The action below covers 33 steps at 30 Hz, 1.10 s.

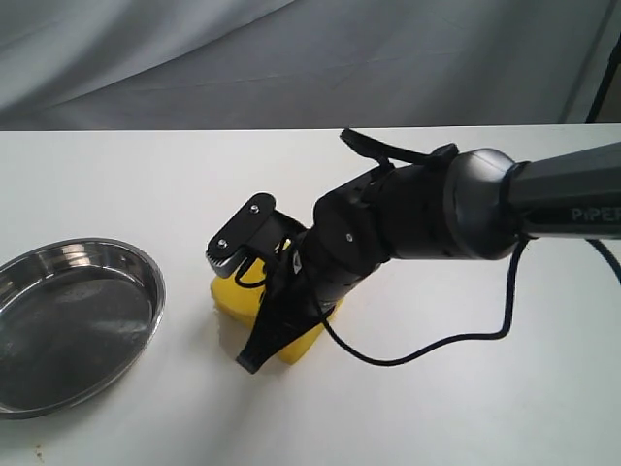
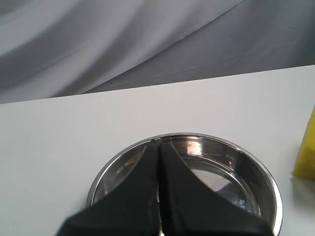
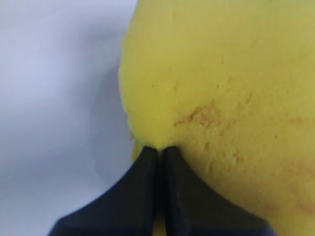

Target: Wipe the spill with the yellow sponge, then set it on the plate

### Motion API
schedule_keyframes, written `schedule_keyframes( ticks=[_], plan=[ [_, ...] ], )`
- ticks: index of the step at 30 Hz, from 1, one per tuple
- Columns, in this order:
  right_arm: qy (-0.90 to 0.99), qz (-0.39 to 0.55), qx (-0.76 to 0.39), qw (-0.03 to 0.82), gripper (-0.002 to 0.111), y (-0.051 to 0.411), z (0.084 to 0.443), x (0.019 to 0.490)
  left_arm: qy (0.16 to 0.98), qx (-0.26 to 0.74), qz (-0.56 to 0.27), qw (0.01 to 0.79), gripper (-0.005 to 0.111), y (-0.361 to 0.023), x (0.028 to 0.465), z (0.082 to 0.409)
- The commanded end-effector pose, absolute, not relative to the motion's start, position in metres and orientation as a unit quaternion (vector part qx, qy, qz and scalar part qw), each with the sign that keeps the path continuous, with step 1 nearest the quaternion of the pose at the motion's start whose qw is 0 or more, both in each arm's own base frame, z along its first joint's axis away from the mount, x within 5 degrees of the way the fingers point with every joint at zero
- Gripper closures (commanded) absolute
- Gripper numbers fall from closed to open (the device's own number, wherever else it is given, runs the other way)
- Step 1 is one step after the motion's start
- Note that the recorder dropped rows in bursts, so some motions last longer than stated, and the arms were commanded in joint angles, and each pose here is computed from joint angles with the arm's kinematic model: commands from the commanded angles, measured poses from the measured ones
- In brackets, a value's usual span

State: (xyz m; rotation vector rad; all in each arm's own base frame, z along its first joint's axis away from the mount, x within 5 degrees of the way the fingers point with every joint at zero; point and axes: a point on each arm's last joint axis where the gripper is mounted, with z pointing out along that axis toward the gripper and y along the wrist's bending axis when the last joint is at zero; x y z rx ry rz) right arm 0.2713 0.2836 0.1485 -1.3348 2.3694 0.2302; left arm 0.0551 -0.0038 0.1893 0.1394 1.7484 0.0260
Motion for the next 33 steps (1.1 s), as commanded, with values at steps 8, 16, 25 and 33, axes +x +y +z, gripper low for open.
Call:
schedule_keyframes(
  ticks=[8, 16, 25, 33],
  plan=[
    [0.845, 0.094, -0.487, 0.199, 0.105, 0.295, 0.145, 0.259, 0.763, 0.06, 0.011, 0.643, 0.107, -0.004, 0.055, 0.19],
    [0.858, 0.102, -0.469, 0.183, 0.068, 0.306, 0.177, 0.267, 0.763, 0.06, 0.011, 0.643, 0.107, -0.004, 0.055, 0.19],
    [0.862, 0.084, -0.46, 0.196, 0.046, 0.309, 0.192, 0.275, 0.763, 0.06, 0.011, 0.643, 0.107, -0.004, 0.055, 0.19],
    [0.9, 0.02, -0.377, 0.217, 0.045, 0.277, 0.192, 0.307, 0.763, 0.06, 0.011, 0.643, 0.107, -0.004, 0.055, 0.19]
  ],
)
